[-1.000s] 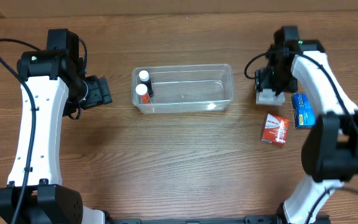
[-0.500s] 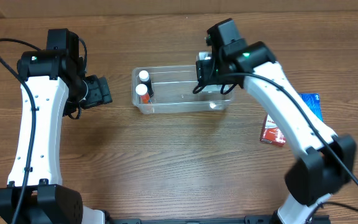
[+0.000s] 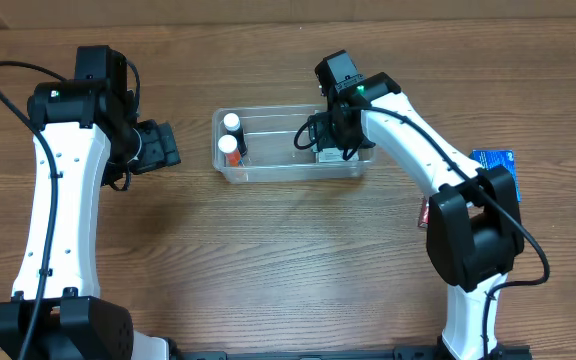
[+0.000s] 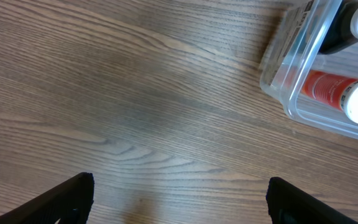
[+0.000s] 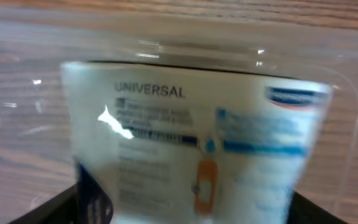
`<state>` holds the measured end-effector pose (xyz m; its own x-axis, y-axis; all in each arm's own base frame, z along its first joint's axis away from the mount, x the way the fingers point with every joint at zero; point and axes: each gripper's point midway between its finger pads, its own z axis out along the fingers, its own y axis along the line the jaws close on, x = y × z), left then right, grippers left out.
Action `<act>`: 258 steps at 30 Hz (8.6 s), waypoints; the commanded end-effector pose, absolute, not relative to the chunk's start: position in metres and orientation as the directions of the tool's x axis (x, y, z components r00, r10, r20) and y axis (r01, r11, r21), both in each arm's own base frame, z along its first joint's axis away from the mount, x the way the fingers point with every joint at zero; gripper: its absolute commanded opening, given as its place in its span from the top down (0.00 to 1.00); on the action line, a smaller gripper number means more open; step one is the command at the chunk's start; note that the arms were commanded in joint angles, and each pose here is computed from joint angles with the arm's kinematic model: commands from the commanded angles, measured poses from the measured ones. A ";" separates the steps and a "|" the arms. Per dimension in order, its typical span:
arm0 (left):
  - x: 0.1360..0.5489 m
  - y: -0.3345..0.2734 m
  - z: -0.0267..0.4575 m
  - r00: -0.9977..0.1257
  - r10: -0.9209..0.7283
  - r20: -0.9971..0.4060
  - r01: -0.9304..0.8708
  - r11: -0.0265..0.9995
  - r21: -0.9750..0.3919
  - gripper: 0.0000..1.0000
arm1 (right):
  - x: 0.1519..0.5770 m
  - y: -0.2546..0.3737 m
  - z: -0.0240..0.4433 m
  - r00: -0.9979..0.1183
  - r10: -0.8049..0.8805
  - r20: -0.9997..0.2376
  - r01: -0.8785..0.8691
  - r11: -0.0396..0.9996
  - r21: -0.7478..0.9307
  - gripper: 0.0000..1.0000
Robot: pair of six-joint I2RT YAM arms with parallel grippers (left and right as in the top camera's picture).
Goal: Pack container
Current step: 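Lower the white box into the container's right end and release, then grasp the blue box with the right gripper, then place the blue box in the container's middle and release, then grasp the red-and-white box with the right gripper, then place the red-and-white box in the container's right end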
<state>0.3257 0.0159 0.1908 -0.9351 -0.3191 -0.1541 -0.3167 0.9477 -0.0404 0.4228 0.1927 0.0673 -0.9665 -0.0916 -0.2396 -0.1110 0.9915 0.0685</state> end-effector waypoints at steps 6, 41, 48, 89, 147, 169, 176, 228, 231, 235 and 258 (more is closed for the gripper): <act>0.325 0.018 0.196 -0.935 -0.311 -0.173 -0.308 0.950 -0.043 0.10 | 0.430 0.181 0.092 -0.953 -0.083 -0.292 -0.092 0.996 0.017 0.00; 0.333 0.019 0.198 -0.933 -0.293 -0.209 -0.291 0.956 -0.043 0.10 | 0.365 -0.125 0.044 -0.999 0.020 -0.031 0.019 1.000 0.020 0.00; 0.333 0.019 0.198 -0.934 -0.292 -0.207 -0.290 0.956 -0.042 0.09 | 0.369 -0.129 0.031 -1.000 0.020 -0.025 0.019 1.000 0.011 0.00; 0.331 0.019 0.197 -0.937 -0.286 -0.200 -0.284 0.958 -0.039 0.09 | 0.429 -0.037 0.201 -0.931 0.115 -0.348 0.071 0.988 0.135 0.43; 0.329 0.019 0.197 -0.938 -0.286 -0.195 -0.285 0.958 -0.037 0.09 | 0.421 0.298 0.069 -0.967 -0.114 -0.230 -0.159 0.970 0.186 0.12; 0.329 0.019 0.197 -0.941 -0.279 -0.192 -0.278 0.960 -0.035 0.09 | 0.386 0.031 0.277 -0.796 0.399 -0.456 0.416 0.907 0.066 0.00; 0.331 0.019 0.197 -0.939 -0.279 -0.199 -0.278 0.960 -0.037 0.09 | 0.351 -0.015 0.186 -0.861 0.475 -0.182 0.483 0.875 -0.002 0.00; 0.329 0.019 0.197 -0.940 -0.279 -0.194 -0.278 0.960 -0.036 0.09 | 0.397 0.085 0.212 -0.870 0.073 -0.488 -0.036 0.977 0.210 0.29; 0.329 0.019 0.197 -0.940 -0.279 -0.194 -0.278 0.960 -0.036 0.09 | 0.411 0.128 0.244 -0.800 0.006 -0.599 -0.159 0.962 0.222 0.29; 0.329 0.019 0.197 -0.940 -0.279 -0.194 -0.278 0.960 -0.037 0.09 | 0.419 0.171 0.236 -0.778 -0.057 -0.626 -0.250 0.942 0.224 0.29; 0.330 0.018 0.197 -0.940 -0.279 -0.196 -0.277 0.960 -0.039 0.09 | 0.437 0.188 0.099 -0.911 -0.130 -0.392 -0.213 0.961 0.177 0.00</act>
<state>0.3317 0.0161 0.1914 -0.9392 -0.2935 -0.1784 -0.2907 0.9559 -0.0422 0.4320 0.1887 0.0963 -0.9170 -0.1323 -0.3764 -0.2126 0.9603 0.1804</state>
